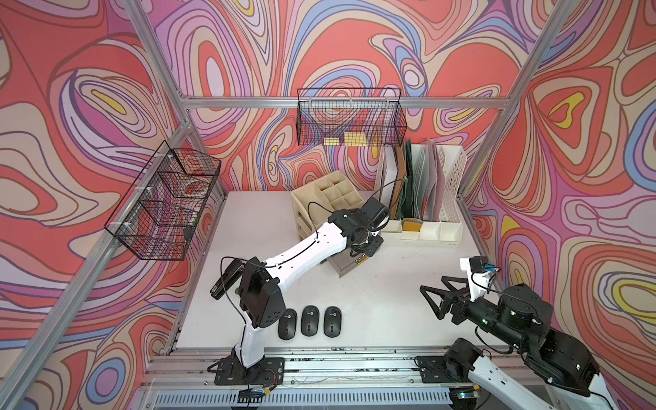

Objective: Take the mice out of the drawer
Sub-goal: Pick up the mouse from the drawer.

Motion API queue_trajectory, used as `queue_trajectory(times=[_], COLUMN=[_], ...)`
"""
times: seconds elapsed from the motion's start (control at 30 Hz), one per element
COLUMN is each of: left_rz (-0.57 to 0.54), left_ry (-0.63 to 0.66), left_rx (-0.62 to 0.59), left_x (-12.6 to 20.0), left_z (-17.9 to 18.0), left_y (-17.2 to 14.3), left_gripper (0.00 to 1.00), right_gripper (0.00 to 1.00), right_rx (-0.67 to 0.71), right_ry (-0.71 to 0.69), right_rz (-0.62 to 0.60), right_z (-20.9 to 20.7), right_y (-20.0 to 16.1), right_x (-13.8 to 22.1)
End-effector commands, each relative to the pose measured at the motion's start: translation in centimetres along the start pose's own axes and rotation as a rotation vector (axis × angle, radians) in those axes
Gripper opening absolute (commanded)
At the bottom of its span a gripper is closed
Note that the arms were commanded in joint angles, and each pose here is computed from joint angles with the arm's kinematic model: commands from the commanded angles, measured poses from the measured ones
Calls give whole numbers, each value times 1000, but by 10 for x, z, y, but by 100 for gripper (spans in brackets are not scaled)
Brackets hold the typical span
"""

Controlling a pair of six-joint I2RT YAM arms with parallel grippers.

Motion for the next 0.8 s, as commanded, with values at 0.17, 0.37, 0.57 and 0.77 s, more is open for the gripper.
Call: queue_trajectory(times=[0.17, 0.37, 0.57, 0.77], left_rz=[-18, -37, -24, -8], left_ry=[133, 157, 143, 168], left_rx=[-79, -71, -65, -79], left_x=[-31, -50, -68, -79], left_z=[36, 55, 65, 69], left_y=[13, 16, 13, 10], left_gripper=[0, 0, 0, 0], right_gripper=[98, 98, 98, 98], right_rx=[4, -1, -1, -1], right_ry=[10, 8, -1, -4], right_rz=[-11, -40, -33, -31], right_z=[0, -2, -3, -3], right_y=[-1, 2, 1, 1], right_x=[1, 6, 4, 3])
Point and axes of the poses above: each gripper's point midway between its finger pads, its own x axis back along the fingers, its own z axis along the line the jaws close on, y = z × x, the point moved 1 cm from there along x, back along the fingers, and after that the axes turned 12 degrees about -x, right-handed, at the moved point
